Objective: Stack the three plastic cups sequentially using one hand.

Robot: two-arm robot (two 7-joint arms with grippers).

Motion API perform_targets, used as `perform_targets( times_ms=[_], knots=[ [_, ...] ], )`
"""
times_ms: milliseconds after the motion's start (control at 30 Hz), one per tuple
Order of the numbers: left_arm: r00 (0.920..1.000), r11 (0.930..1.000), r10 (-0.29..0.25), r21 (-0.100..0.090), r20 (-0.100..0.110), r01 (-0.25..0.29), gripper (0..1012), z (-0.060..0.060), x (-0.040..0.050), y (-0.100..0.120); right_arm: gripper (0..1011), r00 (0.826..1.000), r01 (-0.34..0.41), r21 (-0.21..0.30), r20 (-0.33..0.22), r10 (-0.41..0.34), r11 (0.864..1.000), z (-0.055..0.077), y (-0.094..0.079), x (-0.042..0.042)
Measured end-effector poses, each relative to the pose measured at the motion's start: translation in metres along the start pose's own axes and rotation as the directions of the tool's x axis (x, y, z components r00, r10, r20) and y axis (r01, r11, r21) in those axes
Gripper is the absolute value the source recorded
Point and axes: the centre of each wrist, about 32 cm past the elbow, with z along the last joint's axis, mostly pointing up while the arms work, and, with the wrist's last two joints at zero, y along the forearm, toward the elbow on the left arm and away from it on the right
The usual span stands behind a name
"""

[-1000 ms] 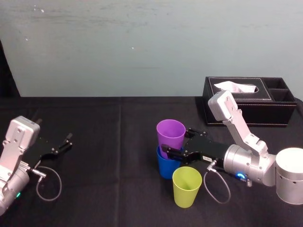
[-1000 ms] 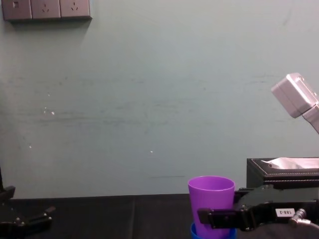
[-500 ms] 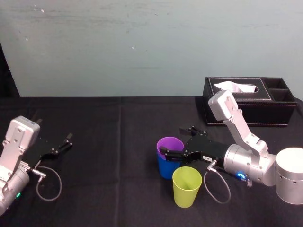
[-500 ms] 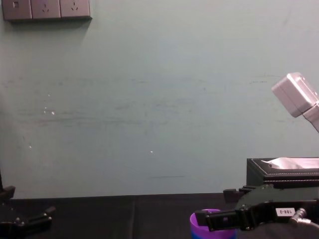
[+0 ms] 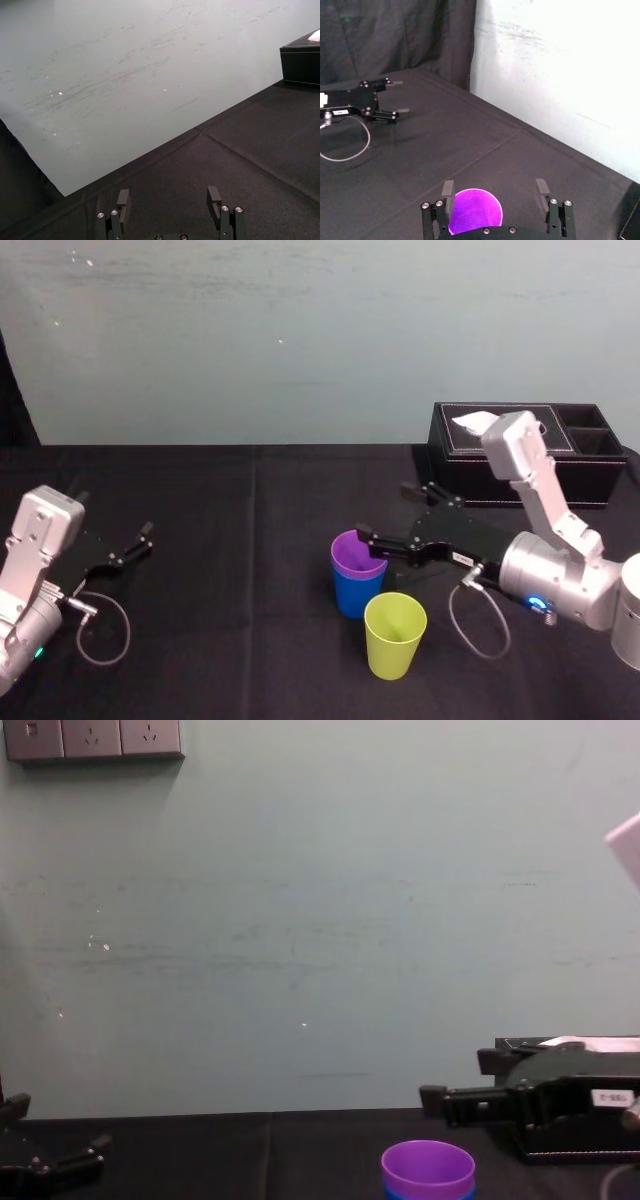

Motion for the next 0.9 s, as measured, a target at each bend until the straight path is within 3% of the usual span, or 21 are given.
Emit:
perform_targets(
  times_ms=[367, 567, 900],
  knots=[
    [1.0, 1.0, 0.0, 0.0, 0.0, 0.0, 1000, 0.0, 0.0, 0.0, 1003, 1.0, 0.018, -0.025, 0.005, -0.018, 1.0, -0.01, -0.044, -0.0043],
    [1.0, 1.0, 0.0, 0.0, 0.0, 0.0, 1000, 0.0, 0.0, 0.0, 1003, 0.999, 0.036, -0.07, 0.02, -0.035, 0.997, -0.031, -0.079, -0.0131],
    [1.0, 1.0, 0.0, 0.0, 0.0, 0.0, 1000, 0.0, 0.0, 0.0, 1003, 0.999, 0.044, -0.134, 0.005, -0.044, 0.99, -0.062, -0.111, -0.0243]
  ],
)
